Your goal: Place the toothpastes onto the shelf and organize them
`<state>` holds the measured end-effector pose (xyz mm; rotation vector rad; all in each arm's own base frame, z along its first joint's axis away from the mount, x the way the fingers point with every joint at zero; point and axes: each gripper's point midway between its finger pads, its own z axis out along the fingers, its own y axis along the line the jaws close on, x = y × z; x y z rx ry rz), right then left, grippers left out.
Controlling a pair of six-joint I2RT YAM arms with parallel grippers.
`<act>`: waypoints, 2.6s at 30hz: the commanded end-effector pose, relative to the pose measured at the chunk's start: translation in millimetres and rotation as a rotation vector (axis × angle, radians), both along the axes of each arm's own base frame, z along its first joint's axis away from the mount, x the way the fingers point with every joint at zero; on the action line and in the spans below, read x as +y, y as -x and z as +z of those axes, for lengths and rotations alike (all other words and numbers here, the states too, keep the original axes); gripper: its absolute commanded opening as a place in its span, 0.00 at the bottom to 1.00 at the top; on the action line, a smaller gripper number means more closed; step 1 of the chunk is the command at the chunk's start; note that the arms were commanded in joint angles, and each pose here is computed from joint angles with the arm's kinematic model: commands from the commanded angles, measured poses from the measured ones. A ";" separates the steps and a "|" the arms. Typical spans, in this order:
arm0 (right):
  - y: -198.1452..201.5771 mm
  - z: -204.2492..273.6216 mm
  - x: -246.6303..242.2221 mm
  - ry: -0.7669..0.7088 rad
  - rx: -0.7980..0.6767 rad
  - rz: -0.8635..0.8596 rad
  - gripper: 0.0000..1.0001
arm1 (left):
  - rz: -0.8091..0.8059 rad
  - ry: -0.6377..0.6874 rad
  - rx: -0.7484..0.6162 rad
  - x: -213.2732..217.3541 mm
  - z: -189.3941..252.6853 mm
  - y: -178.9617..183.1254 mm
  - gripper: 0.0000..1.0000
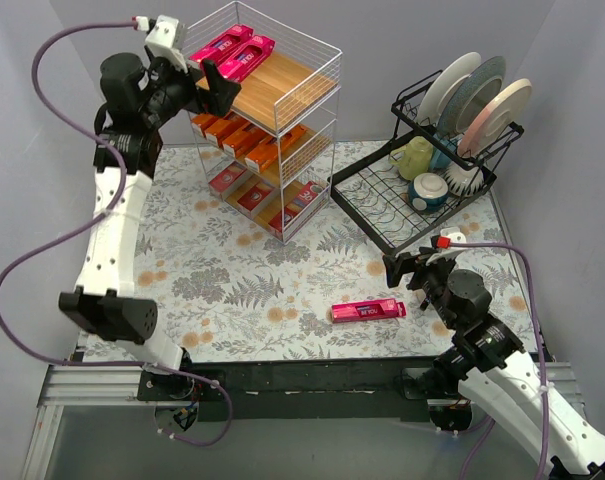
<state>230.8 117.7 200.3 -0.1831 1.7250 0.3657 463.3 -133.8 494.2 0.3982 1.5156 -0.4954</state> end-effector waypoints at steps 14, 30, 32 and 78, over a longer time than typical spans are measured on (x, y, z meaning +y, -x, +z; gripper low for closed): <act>15.7 2.6 29.9 -0.017 0.104 0.173 0.98 | -0.043 0.208 0.195 -8.0 -103.1 173.2 0.98; 25.8 -64.7 67.1 0.208 0.525 0.393 0.99 | -0.169 0.003 0.517 -54.1 -279.0 228.3 0.98; 19.7 -61.6 66.3 0.184 0.489 0.359 0.99 | -0.225 -0.057 0.515 -79.2 -294.2 237.2 0.98; 9.0 -12.3 13.8 0.062 0.136 0.090 0.94 | -0.830 -0.448 0.240 -250.0 -486.3 296.6 0.57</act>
